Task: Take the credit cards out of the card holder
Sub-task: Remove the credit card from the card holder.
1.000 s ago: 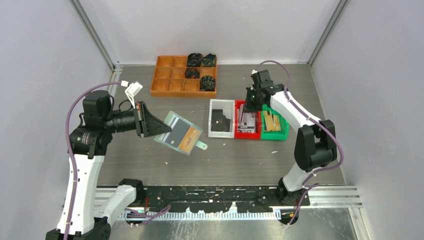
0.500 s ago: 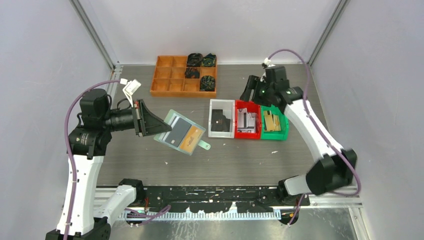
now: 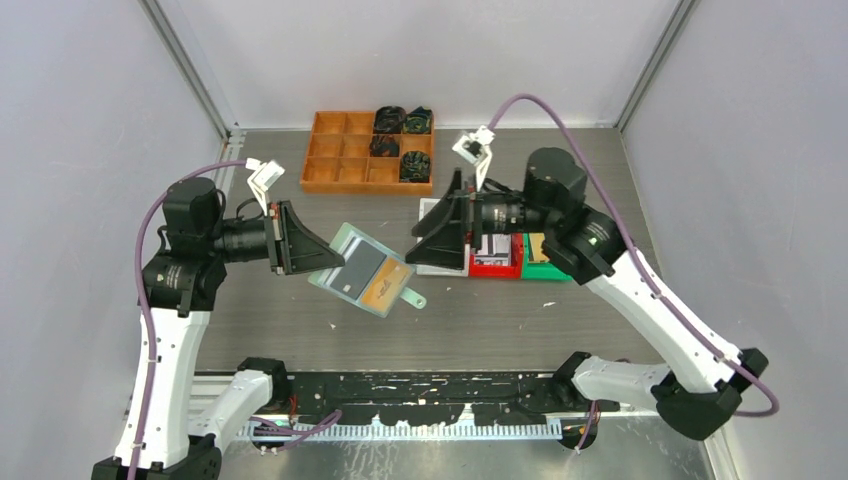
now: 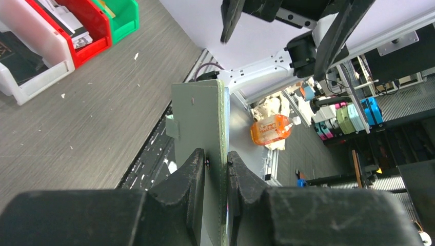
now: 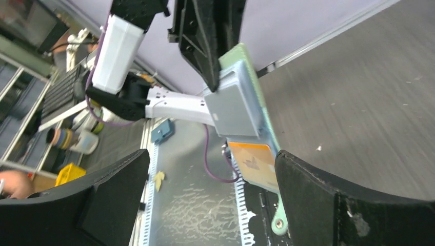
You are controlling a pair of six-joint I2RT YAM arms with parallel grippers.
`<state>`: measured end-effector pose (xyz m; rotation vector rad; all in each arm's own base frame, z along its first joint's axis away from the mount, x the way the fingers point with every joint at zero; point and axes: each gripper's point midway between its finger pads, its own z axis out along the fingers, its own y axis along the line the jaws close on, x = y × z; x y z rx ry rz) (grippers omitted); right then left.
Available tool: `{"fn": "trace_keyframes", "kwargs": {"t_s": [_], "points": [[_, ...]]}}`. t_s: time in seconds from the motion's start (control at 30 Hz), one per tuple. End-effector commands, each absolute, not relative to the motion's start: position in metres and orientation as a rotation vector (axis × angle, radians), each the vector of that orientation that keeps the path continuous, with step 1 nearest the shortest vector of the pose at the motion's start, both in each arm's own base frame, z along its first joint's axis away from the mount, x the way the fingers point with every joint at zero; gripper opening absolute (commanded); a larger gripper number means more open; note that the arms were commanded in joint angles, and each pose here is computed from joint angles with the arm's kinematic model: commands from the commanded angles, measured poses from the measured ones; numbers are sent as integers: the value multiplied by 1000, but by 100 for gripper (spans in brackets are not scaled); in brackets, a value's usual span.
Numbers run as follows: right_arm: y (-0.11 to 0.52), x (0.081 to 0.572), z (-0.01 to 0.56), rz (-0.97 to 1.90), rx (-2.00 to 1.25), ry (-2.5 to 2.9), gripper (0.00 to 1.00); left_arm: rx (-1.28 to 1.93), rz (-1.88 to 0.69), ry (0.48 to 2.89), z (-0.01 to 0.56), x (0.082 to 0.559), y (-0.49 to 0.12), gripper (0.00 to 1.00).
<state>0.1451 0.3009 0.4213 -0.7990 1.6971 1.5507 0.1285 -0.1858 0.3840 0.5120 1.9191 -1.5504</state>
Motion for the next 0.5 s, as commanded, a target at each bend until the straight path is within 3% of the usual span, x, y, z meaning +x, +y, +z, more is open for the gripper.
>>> {"fn": "trace_keyframes", "kwargs": {"t_s": [0.0, 0.23, 0.4, 0.47], "points": [[325, 126, 427, 1597, -974, 1631, 97, 601, -1588, 1834, 400, 116, -187, 0], [357, 130, 397, 1541, -1062, 1718, 96, 639, -1626, 1818, 404, 104, -187, 0], [372, 123, 396, 1563, -1126, 1700, 91, 654, -1645, 1812, 404, 98, -187, 0], [378, 116, 397, 1611, -1149, 1697, 84, 659, -1647, 1809, 405, 96, -187, 0]]}}
